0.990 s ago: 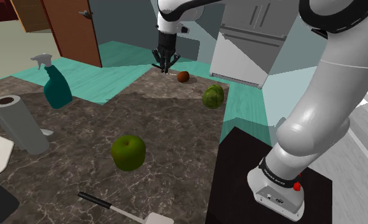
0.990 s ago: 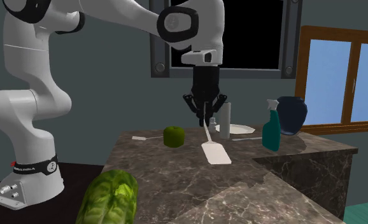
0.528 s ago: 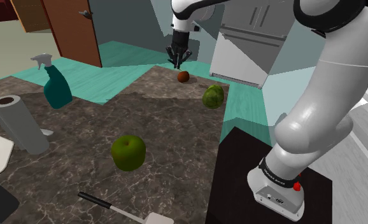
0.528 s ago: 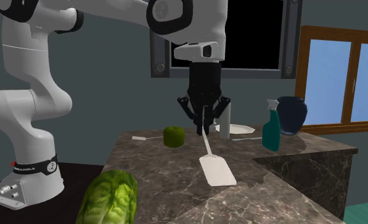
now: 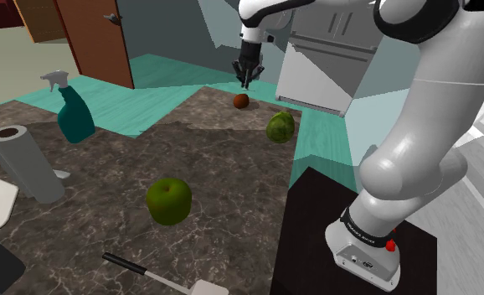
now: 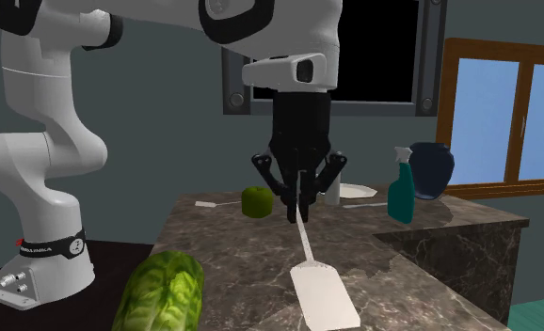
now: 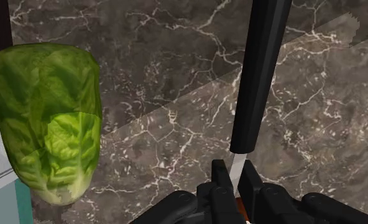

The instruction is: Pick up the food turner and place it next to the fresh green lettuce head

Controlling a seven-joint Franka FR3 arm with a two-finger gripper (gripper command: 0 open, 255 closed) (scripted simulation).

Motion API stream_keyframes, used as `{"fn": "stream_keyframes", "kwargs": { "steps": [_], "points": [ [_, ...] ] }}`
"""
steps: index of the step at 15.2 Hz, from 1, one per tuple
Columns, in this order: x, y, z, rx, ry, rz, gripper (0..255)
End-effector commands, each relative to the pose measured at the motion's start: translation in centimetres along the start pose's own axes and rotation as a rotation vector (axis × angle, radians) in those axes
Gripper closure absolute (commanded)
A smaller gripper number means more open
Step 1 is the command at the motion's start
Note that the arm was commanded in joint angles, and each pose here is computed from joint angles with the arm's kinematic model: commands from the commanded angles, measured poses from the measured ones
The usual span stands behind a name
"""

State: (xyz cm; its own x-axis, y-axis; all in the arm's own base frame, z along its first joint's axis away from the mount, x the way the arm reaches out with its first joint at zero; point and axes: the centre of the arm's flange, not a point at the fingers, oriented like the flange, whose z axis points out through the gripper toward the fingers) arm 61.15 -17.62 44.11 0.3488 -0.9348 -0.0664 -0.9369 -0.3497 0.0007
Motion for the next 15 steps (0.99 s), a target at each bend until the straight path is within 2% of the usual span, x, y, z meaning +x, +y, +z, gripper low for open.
{"fn": "stream_keyframes", "kwargs": {
  "steps": [1,15],
  "points": [
    [0.2,0.2,0.9,0.000,0.000,-0.001,255],
    [0.7,0.1,8.3,0.000,0.000,-0.001,255]
  ]
}}
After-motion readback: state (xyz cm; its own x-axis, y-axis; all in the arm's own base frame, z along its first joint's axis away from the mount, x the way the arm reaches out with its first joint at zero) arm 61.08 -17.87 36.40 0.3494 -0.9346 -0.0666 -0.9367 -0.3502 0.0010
